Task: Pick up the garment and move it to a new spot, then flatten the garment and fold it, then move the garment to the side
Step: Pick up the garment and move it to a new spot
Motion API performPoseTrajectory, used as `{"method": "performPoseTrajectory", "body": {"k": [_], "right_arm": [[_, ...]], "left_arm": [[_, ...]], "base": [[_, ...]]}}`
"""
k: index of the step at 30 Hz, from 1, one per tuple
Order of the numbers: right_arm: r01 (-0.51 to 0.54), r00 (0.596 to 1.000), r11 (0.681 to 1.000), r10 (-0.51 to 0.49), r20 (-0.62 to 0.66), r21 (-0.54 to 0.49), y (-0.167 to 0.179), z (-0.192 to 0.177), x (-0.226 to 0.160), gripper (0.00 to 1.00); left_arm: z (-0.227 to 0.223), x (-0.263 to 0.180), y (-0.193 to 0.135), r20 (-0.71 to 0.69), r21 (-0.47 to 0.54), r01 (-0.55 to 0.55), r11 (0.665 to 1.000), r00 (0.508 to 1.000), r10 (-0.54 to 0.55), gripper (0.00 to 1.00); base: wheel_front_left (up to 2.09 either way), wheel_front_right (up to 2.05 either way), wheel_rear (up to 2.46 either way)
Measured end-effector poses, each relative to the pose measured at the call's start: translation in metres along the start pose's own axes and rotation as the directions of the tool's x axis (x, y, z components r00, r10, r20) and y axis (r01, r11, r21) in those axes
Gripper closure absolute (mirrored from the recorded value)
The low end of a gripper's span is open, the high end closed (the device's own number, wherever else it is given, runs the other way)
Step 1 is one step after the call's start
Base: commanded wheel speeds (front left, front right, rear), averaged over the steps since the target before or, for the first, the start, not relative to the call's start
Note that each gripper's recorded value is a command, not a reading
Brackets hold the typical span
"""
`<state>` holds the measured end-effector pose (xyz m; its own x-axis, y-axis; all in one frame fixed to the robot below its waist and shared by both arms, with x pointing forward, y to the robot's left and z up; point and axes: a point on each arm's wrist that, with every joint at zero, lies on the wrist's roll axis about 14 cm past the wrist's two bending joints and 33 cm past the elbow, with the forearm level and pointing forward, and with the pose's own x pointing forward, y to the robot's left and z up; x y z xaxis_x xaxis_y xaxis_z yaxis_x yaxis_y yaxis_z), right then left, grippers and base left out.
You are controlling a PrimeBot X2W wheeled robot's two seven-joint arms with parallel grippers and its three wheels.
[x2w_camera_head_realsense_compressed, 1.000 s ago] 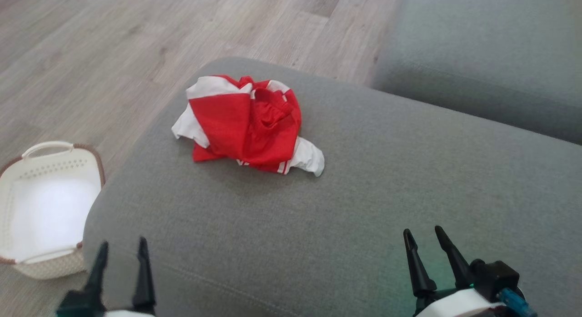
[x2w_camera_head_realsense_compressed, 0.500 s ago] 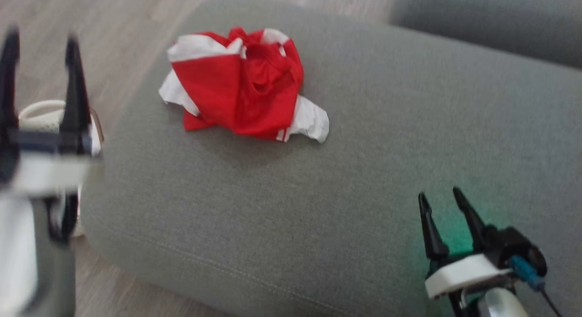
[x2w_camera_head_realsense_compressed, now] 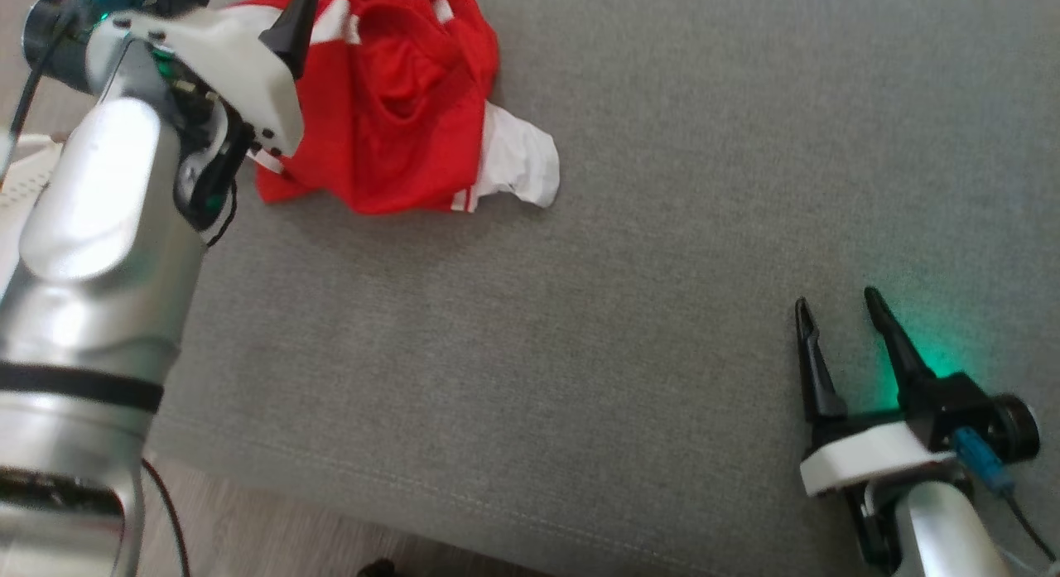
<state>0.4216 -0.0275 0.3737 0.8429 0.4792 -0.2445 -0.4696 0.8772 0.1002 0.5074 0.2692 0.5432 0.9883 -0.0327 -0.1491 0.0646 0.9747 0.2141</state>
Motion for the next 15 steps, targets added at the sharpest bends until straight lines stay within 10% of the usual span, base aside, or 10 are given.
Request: {"method": "performPoseTrajectory", "body": {"k": [11, 12, 13, 14, 15], "right_arm": [[0.029, 1.0, 0.999, -0.029, 0.008, 0.015, -0.016, -0.011, 0.014, 0.0], [0.03, 0.999, 0.999, -0.03, 0.009, 0.016, -0.017, -0.011, 0.015, 0.0], [0.03, 0.999, 0.999, -0.03, 0.01, 0.016, -0.017, -0.011, 0.016, 0.0], [0.031, 0.999, 0.999, -0.031, 0.011, 0.015, -0.017, -0.01, 0.016, 0.0], [0.031, 0.999, 0.999, -0.031, 0.011, 0.014, -0.017, -0.01, 0.015, 0.0]], "left_arm": [[-0.135, 0.012, 0.006, -0.439, -0.042, -0.062, 0.997, 0.898, 0.038, 0.0], [-0.136, 0.013, 0.005, -0.439, -0.047, -0.066, 0.997, 0.897, 0.038, 0.1], [-0.135, 0.015, 0.005, -0.432, -0.05, -0.068, 0.996, 0.901, 0.04, 0.71], [-0.133, 0.016, 0.005, -0.425, -0.053, -0.071, 0.996, 0.904, 0.042, 1.0], [-0.128, 0.017, 0.005, -0.406, -0.055, -0.074, 0.996, 0.913, 0.045, 1.0]], "base": [[0.0, 0.0, 0.0], [0.0, 0.0, 0.0], [0.0, 0.0, 0.0], [0.0, 0.0, 0.0], [0.0, 0.0, 0.0]]}}
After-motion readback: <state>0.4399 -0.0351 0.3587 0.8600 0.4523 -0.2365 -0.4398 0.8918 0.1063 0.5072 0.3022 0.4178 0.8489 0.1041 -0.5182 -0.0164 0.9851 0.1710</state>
